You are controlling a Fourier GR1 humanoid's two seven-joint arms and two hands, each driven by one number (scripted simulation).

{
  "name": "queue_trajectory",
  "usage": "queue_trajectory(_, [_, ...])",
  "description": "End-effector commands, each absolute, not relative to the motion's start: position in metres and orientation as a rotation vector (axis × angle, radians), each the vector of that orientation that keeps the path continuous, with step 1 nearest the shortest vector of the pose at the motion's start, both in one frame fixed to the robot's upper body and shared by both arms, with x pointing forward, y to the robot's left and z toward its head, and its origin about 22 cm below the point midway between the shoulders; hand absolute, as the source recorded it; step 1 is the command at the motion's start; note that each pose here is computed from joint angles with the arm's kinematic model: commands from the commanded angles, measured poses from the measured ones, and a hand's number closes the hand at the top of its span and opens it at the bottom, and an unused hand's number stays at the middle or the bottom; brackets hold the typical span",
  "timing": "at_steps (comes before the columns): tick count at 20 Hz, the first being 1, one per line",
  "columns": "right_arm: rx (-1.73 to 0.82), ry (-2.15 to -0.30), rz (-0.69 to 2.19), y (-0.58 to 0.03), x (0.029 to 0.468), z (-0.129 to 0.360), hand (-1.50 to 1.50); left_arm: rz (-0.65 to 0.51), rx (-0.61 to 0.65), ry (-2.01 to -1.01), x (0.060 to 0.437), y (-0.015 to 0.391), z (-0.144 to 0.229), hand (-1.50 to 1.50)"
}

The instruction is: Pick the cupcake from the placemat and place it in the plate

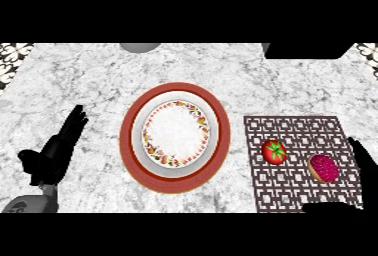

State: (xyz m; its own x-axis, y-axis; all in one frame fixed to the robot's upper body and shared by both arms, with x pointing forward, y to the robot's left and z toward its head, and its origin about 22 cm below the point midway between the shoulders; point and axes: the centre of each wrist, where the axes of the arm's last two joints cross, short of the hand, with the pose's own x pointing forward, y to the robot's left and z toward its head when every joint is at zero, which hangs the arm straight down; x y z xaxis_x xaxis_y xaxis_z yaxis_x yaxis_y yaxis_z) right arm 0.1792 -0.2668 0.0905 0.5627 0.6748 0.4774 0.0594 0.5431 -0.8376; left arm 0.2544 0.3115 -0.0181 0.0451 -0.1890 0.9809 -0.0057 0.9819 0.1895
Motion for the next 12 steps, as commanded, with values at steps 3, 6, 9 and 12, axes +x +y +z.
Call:
queue_trajectory(3, [-0.947,-0.786,0.502,-0.269,0.18,0.106,-1.5,-0.149,0.168,-1.522,0.253,0.317,-0.011,0.0])
queue_trajectory(6, [-0.911,-0.798,0.486,-0.28,0.212,0.086,-1.5,-0.152,0.153,-1.517,0.254,0.295,-0.006,0.0])
queue_trajectory(9, [-0.924,-0.776,0.492,-0.269,0.192,0.066,-1.5,-0.131,0.143,-1.516,0.251,0.324,-0.011,0.0])
queue_trajectory(12, [-0.925,-0.762,0.517,-0.279,0.201,0.072,-1.5,-0.134,0.157,-1.528,0.254,0.297,-0.009,0.0])
